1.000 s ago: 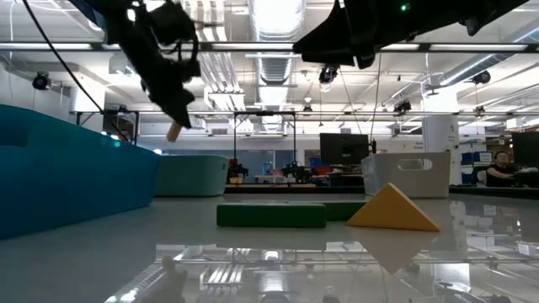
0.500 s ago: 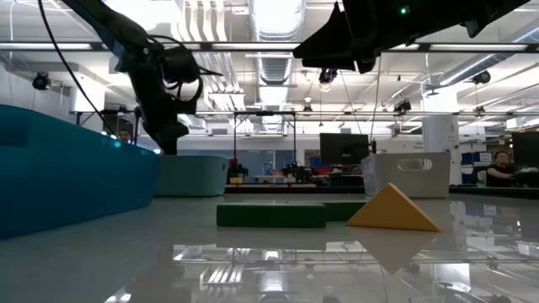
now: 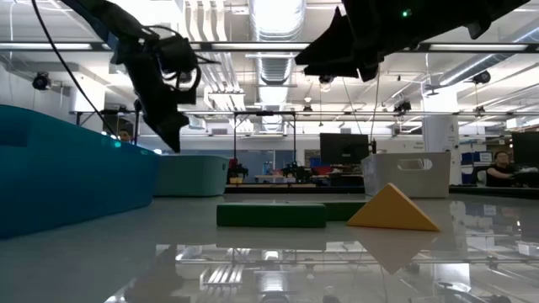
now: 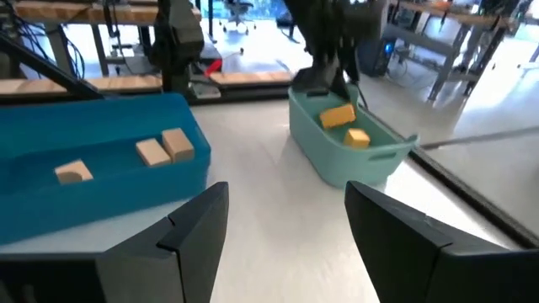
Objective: Sort & place blocks by color
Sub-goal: Put the green block into the gray bin
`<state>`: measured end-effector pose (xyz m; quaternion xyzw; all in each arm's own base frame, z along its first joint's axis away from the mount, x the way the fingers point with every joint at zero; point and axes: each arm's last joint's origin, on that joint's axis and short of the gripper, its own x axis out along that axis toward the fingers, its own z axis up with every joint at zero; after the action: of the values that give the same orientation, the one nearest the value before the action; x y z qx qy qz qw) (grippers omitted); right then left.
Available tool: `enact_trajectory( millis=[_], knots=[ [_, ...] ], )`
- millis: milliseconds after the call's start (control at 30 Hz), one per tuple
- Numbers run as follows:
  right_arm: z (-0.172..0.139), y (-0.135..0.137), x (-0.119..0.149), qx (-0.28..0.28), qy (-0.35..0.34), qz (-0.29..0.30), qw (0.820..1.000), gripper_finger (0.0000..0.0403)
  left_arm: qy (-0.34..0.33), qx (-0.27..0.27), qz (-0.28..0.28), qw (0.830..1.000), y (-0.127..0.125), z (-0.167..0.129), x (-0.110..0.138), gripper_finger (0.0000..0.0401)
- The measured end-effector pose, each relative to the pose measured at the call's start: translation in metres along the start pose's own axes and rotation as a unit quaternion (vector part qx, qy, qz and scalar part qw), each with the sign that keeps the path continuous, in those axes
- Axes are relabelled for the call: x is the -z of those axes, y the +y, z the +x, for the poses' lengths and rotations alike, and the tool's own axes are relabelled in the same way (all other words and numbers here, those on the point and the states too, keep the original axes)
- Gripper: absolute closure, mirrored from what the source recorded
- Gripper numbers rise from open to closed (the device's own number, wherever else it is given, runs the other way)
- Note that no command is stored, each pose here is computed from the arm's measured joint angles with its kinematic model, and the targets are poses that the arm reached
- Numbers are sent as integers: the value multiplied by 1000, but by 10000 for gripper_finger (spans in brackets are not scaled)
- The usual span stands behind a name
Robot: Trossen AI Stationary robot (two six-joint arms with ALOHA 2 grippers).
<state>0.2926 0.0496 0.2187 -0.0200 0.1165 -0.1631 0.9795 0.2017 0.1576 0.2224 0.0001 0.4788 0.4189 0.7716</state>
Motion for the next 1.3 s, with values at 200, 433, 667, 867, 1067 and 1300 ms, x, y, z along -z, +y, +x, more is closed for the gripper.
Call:
enact_trajectory(
  millis=[200, 433, 667, 867, 1067, 1300],
  knots=[
    [0, 0, 9, -3, 41, 34, 999, 174, -59, 17, 0, 998, -6, -30, -4, 203],
    [1, 3, 4, -27, 94, 63, 993, 174, -140, 65, -12, 988, -21, -73, -4, 203],
    [-1, 10, -1, -49, 149, 41, 987, 175, -210, 127, 9, 969, -40, -112, 2, 203],
    [-4, 17, -7, -51, 184, 31, 981, 174, -279, 182, 20, 943, -57, -137, 7, 203],
    [7, 35, -5, -70, 234, -3, 970, 175, -332, 226, 19, 916, -73, -149, 13, 202],
    [36, 61, 12, -136, 296, -44, 945, 175, -340, 241, 28, 909, -81, -153, 14, 202]
  ],
)
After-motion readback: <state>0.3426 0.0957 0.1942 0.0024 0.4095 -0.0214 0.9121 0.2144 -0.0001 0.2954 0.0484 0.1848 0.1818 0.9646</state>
